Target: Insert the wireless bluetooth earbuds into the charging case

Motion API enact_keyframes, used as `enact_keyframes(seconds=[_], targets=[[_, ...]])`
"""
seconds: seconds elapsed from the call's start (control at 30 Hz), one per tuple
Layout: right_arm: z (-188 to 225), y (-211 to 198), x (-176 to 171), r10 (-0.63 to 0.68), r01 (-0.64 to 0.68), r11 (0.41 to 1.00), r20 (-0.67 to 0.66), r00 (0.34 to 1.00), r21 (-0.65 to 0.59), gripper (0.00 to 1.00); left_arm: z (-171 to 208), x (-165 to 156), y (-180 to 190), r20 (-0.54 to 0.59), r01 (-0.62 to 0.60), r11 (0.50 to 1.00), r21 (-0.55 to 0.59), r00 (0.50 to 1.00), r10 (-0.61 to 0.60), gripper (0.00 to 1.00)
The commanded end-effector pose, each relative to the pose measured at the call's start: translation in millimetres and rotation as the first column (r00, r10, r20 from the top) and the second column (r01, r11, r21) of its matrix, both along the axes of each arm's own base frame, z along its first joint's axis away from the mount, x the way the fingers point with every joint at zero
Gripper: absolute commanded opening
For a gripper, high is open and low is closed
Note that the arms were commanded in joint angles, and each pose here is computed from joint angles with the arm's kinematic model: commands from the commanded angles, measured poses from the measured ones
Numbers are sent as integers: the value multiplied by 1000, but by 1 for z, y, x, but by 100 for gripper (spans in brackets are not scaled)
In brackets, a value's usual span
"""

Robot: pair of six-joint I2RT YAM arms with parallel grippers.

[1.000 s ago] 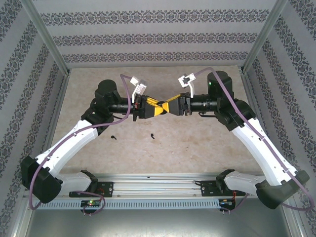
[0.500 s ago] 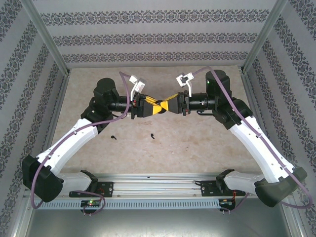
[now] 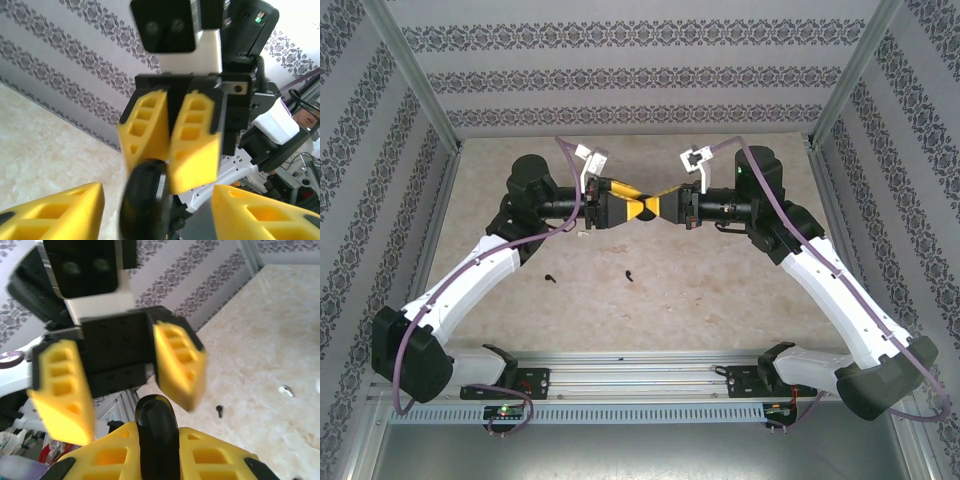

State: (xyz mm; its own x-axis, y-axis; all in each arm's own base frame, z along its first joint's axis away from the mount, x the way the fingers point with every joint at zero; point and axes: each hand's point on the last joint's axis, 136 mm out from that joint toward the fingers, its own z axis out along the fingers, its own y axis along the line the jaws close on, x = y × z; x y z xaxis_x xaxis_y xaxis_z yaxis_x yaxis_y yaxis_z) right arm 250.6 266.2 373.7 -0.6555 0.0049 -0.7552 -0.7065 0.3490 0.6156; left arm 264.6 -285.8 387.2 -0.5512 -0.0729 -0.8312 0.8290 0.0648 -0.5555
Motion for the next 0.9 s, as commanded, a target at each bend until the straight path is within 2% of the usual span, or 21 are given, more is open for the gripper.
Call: enact_keyframes(seconds=[0.0,0.1,0.27,0.6,0.87], targets=[[8,-14,11,-90,89,996,37,995,26,13,17,1,14,70,-59,997,-39,996,62,61],[12,-19,13,-118,116,993,61,991,38,13,14,0,19,77,-92,995,-26,993,94,68],[20,-18,10,-98,92,994,90,991,64,13,-1,4,21,49,-135,991,9,990,134,69],[29,-8,-2,-24,13,996,130,991,85,14,-5,-6,7,125,-115,993,-26,985,118,61],[29,2,-11,21,-32,997,137,990,74,14,-5,-11,-1,142,-98,995,-25,985,100,56]])
